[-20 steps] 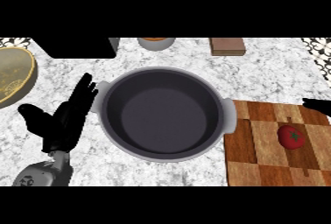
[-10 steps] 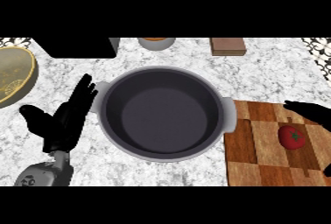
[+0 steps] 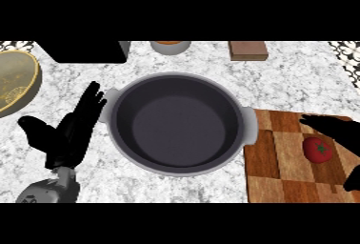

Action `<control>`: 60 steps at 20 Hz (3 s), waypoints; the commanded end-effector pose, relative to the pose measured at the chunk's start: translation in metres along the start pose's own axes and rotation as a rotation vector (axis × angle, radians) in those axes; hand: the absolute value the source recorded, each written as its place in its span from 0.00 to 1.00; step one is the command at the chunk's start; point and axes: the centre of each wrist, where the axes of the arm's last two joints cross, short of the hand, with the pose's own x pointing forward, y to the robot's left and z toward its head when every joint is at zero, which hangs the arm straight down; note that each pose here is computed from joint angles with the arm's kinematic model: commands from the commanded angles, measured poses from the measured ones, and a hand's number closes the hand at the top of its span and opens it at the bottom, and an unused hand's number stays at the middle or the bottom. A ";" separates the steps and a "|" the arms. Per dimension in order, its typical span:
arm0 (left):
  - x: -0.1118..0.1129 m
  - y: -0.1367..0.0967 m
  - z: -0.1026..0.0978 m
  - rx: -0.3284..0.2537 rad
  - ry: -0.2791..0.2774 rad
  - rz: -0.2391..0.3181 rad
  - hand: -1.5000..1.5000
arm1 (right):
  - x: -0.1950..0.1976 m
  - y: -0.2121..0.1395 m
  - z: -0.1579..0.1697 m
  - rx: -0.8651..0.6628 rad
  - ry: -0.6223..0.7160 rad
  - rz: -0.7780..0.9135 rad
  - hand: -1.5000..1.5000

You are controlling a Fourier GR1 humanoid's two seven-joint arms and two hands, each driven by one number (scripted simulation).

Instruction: Pick the tomato from the cutting board and place it in the pot

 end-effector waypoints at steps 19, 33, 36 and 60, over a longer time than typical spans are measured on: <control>-0.018 0.005 0.000 0.000 -0.003 0.003 0.50 | -0.017 0.032 -0.033 -0.039 -0.132 0.004 1.00; -0.015 0.017 0.006 0.108 0.043 -0.004 0.50 | 0.049 0.096 -0.041 -0.209 0.466 -0.338 1.00; -0.014 0.032 0.007 0.130 0.052 -0.010 0.50 | 0.071 0.088 -0.037 -0.377 0.612 -0.348 1.00; -0.011 -0.003 0.002 -0.024 0.027 -0.014 0.50 | 0.343 -0.037 0.052 -1.073 0.548 -0.254 1.00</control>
